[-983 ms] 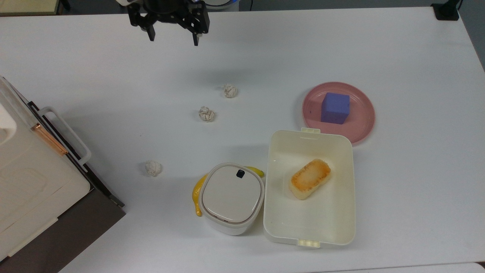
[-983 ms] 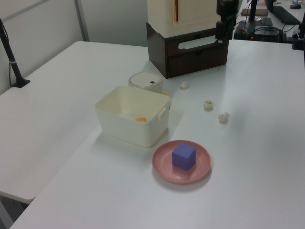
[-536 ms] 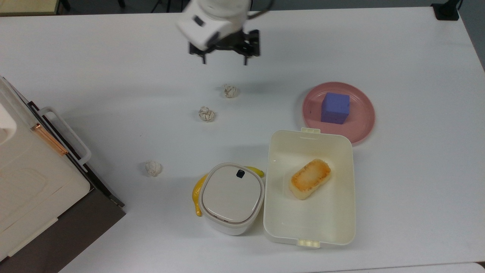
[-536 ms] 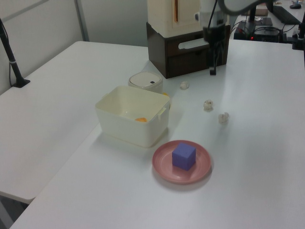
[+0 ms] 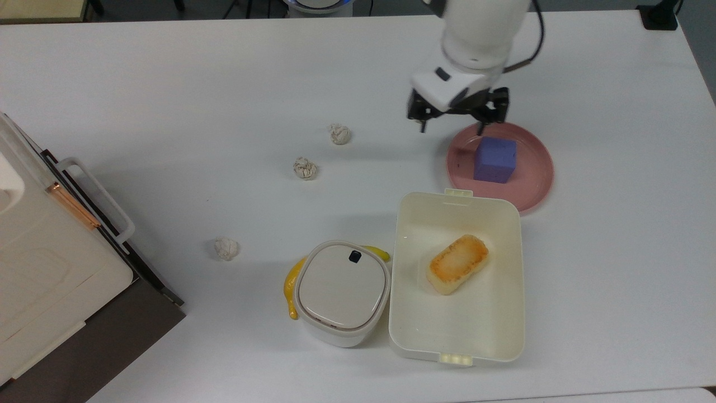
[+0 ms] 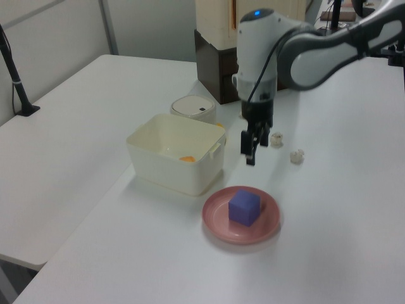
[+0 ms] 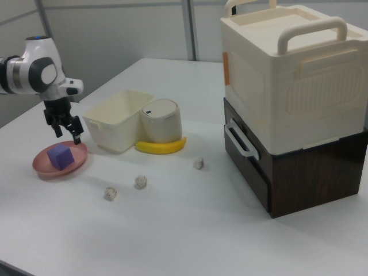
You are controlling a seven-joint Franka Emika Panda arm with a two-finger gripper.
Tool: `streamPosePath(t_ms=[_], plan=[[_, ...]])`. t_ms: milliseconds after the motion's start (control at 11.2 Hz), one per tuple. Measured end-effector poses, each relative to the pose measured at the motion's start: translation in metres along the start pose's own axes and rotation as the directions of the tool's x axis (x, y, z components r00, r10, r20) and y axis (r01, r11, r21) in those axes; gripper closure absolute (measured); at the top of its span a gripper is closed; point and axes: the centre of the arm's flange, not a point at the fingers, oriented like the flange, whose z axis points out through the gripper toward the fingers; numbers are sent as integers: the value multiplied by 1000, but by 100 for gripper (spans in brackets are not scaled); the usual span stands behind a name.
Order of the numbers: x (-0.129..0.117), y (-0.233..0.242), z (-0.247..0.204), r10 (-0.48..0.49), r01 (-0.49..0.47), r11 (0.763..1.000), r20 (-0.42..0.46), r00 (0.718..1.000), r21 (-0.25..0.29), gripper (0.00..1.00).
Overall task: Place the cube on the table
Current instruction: 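Move the gripper over the purple cube on the pink plate and lower, then close the gripper on the purple cube, then carry the purple cube off the plate and set it on the table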
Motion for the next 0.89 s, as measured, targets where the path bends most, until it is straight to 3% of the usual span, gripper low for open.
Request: streamPosePath(t_ms=[268,715,894], plan=[[-11,-42,23,49,-49,998,-5,999,27,0],[-3,-84,83,52,-51,998,-26,998,29,0],[-2,-94,94,53,-52,998,-29,998,27,7]])
